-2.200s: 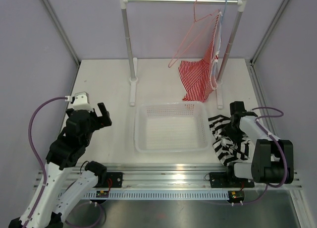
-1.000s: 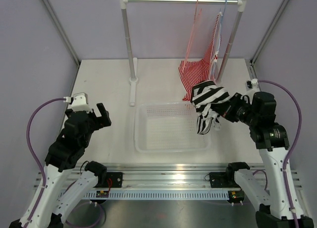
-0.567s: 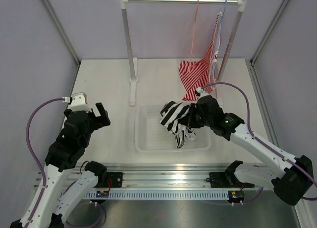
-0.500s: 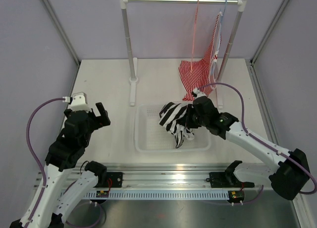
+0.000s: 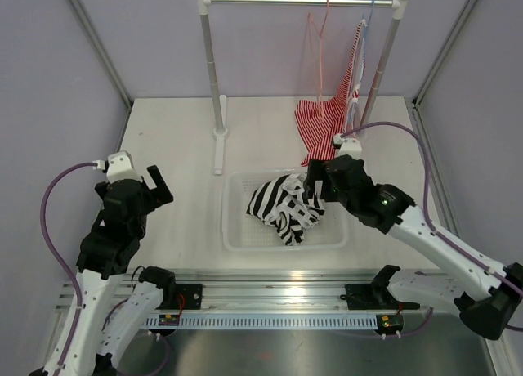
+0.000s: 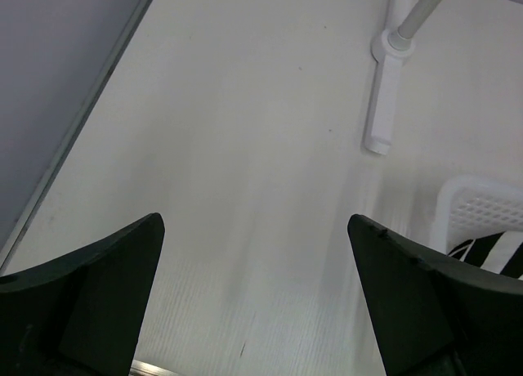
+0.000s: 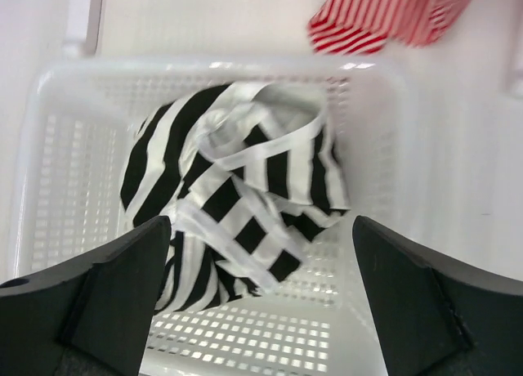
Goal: Remove the tank top from the hanger
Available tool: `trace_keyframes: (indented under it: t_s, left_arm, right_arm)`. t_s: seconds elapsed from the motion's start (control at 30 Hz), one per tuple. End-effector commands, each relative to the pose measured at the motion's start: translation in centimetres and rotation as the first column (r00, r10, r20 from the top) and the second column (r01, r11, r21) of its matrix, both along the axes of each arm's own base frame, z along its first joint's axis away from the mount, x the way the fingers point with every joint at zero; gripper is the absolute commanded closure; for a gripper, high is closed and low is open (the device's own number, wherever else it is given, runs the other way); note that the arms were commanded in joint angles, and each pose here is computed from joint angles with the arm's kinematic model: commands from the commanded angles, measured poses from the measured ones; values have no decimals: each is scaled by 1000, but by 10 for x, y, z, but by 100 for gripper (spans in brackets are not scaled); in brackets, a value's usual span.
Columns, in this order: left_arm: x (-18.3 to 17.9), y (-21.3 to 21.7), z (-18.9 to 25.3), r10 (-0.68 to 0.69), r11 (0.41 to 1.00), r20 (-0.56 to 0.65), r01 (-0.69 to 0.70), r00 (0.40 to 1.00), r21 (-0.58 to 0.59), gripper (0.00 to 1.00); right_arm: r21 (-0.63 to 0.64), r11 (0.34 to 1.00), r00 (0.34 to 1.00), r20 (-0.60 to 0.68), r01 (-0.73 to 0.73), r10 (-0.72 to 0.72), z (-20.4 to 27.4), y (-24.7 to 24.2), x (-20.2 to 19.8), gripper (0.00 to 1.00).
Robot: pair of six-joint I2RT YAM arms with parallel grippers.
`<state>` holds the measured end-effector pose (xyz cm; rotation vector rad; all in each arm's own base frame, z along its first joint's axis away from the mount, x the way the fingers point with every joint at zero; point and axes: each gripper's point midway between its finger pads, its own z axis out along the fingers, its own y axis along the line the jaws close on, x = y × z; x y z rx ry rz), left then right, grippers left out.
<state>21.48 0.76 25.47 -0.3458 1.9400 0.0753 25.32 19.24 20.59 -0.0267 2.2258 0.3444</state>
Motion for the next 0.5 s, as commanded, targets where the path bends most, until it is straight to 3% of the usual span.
trace_keyframes:
  t_s: [0.0, 0.47]
  left_arm:
    - [4, 13, 14, 58, 998, 60, -58, 997, 1, 1]
    - [-21, 17, 30, 21, 999, 67, -23, 998, 31, 1]
  right_arm:
    - [-135, 972, 972, 161, 191, -168, 45, -69, -3, 1]
    - [-216, 901, 910, 269, 376, -315, 92, -176, -62, 1]
